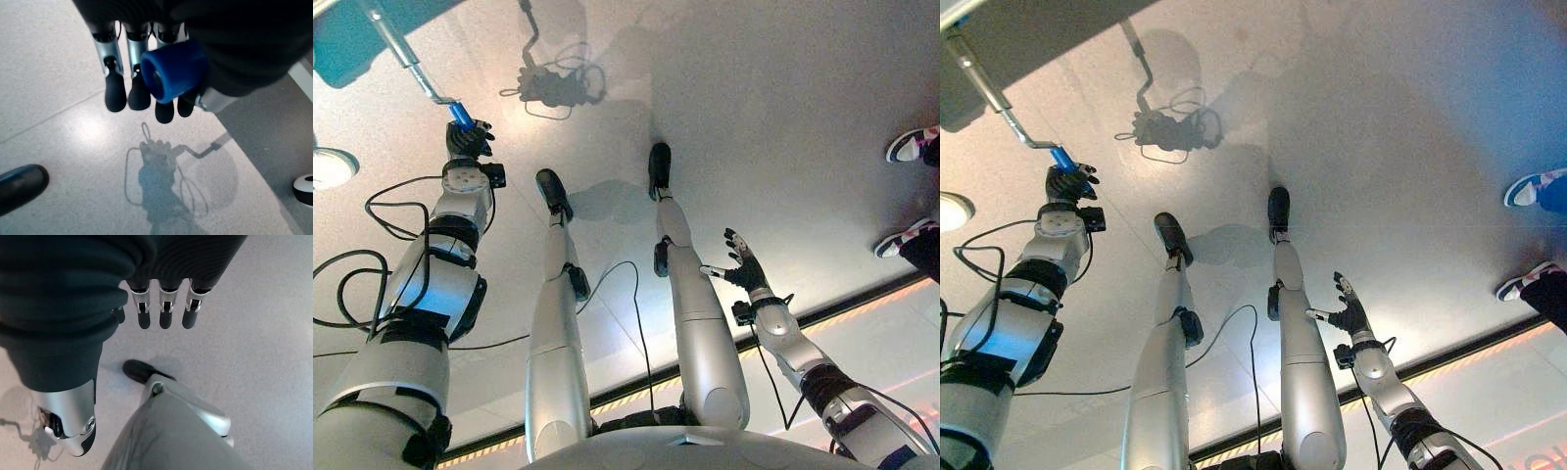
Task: Raise the hospital bed
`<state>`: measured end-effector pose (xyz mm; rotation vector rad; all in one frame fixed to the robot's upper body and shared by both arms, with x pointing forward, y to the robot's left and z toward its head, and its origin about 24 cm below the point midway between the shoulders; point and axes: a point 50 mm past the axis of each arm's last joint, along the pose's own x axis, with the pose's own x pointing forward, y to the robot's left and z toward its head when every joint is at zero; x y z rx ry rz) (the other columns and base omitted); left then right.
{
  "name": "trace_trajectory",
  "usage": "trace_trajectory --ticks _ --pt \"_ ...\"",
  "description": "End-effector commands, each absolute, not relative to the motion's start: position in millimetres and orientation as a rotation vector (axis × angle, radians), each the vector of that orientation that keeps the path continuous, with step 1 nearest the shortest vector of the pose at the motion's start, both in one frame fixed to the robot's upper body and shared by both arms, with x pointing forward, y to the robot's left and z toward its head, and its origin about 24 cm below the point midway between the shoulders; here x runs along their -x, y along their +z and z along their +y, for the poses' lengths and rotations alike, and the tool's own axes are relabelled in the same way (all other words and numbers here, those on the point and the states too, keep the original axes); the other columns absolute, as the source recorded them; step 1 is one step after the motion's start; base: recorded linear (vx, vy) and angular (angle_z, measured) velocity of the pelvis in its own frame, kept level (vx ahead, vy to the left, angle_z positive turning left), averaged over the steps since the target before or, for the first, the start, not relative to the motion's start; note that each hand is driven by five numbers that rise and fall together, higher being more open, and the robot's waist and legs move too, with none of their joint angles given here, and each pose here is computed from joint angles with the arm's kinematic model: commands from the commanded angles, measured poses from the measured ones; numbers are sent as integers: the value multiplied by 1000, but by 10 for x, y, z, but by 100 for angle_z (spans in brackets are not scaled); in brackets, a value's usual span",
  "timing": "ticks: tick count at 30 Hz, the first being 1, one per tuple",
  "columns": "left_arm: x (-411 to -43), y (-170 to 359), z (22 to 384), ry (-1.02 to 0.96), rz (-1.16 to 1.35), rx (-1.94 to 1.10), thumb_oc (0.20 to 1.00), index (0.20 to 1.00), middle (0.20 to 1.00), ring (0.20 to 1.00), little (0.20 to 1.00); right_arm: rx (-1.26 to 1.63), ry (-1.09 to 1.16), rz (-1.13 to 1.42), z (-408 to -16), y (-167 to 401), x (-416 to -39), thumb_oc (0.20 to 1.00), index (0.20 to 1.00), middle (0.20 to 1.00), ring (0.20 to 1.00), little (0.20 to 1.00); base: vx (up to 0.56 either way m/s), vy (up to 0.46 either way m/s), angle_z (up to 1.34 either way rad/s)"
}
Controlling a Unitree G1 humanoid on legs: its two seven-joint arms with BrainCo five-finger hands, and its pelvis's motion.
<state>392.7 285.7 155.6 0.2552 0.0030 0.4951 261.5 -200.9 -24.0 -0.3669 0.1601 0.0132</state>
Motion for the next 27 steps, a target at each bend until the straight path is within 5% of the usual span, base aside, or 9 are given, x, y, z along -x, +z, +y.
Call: trace_trajectory --ticks 1,14,27 --pt "-4036 2009 2750 469 -134 -345 200 200 200 200 200 411 28 201 -2113 -372 -2343 1000 1000 1000 1000 1000 -7 -16 -13" --pt "-4123 2049 2440 385 -185 -312 200 200 200 200 200 427 63 209 -2070 -418 -2271 1000 1000 1000 1000 1000 15 -30 -12" --pt "-4183 2080 1532 106 -311 -122 200 200 200 200 200 465 42 290 -2172 -551 -2225 1000 1000 1000 1000 1000 0 -21 -7"
